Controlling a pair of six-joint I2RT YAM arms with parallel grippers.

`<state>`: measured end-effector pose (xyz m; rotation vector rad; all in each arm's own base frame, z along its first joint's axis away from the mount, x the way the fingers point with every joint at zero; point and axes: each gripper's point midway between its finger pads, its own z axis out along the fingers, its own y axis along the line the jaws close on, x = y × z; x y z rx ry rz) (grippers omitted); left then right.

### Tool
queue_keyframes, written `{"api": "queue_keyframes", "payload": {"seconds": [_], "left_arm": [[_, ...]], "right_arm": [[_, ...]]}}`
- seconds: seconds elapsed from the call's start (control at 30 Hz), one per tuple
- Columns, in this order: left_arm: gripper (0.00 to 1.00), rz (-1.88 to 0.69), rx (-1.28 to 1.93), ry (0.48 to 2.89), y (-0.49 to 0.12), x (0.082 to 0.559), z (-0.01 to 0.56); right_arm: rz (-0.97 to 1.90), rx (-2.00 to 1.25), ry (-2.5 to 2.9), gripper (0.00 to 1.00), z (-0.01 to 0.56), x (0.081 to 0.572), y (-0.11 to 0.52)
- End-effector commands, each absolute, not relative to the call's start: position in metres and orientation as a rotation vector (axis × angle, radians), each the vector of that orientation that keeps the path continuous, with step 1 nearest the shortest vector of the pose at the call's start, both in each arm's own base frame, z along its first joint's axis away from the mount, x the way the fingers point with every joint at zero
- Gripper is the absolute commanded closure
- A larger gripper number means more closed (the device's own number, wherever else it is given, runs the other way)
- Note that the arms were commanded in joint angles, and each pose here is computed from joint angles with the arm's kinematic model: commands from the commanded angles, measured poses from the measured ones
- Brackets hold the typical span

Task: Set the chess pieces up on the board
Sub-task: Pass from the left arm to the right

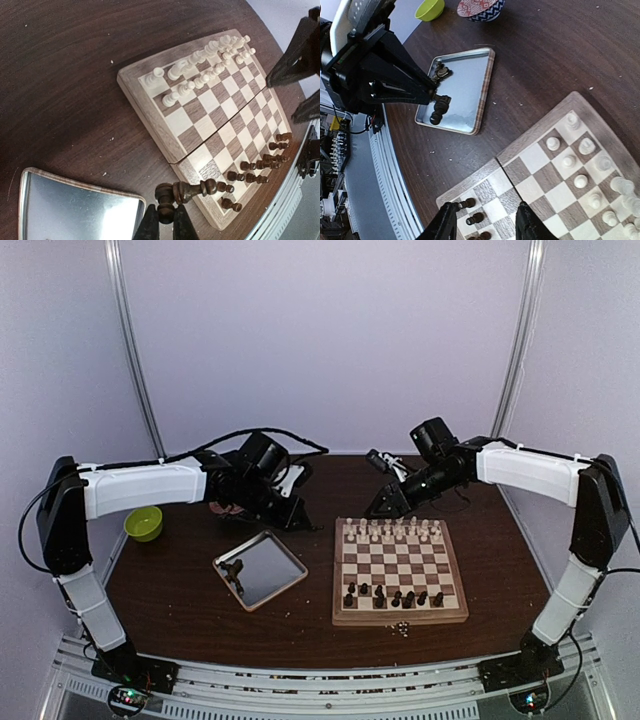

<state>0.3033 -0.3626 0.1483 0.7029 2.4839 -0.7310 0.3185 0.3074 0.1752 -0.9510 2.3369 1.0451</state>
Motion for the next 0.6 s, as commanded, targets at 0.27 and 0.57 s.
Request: {"api": "queue_keyframes", "payload": {"seconds": [0.27, 0.57], "left_arm": [[0.9, -0.91, 0.637, 2.399, -0.379, 0.303, 0.182], [0.9, -0.917, 0.639, 2.399, -0.379, 0.302, 0.182]], "right_arm": [[1.193, -0.995, 2.281, 0.58, 0.192, 0.309, 0.376], [1.253, -0.998, 2.311, 0.58, 0.179, 0.307, 0.397]]}}
